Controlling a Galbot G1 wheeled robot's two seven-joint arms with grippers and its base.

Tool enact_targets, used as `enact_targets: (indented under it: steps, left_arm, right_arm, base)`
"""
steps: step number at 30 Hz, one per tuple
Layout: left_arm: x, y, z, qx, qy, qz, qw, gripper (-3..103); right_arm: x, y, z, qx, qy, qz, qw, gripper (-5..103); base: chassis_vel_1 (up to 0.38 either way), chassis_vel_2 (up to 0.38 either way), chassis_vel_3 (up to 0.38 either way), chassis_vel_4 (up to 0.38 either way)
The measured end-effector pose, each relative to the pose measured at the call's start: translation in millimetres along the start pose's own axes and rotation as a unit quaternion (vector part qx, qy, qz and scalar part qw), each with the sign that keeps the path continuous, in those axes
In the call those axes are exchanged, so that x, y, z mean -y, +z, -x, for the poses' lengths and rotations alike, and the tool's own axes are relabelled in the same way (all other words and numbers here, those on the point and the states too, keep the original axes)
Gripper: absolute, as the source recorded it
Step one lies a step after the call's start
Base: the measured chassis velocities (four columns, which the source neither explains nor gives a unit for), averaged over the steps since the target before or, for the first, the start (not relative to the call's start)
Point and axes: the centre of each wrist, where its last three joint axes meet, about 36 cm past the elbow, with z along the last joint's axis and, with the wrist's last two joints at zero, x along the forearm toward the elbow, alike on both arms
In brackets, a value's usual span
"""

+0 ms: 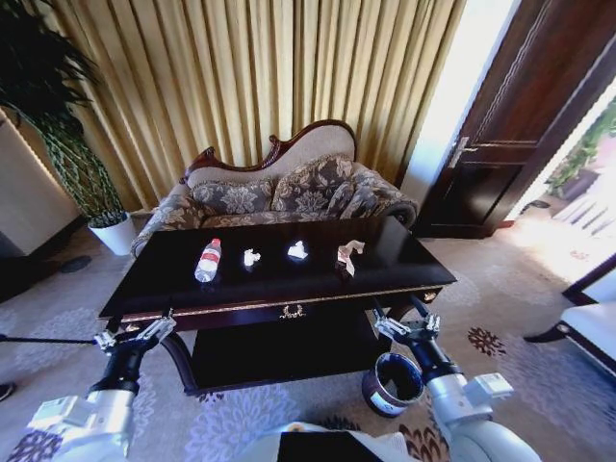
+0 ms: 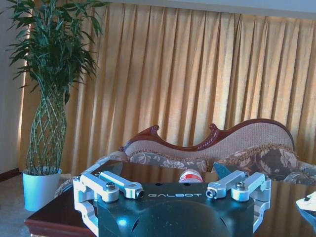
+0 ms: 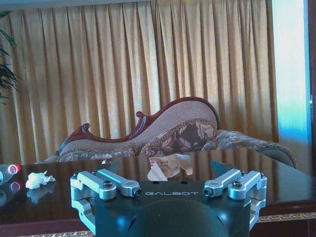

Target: Move to the front of the table and place the trash on the table into the trash bin.

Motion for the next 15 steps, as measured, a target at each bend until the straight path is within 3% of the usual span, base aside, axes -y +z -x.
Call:
enact_targets:
  steps: [15]
  left_arm:
    - [1.2,1.4,-1.5,0.000,0.000,0.000,1.0000,100]
  right_arm:
    - [1.5,-0.3,-0.6,0.001,0.003,-0.002,1.000,100]
  base:
    - [0.000,0.000,0.000,0.000]
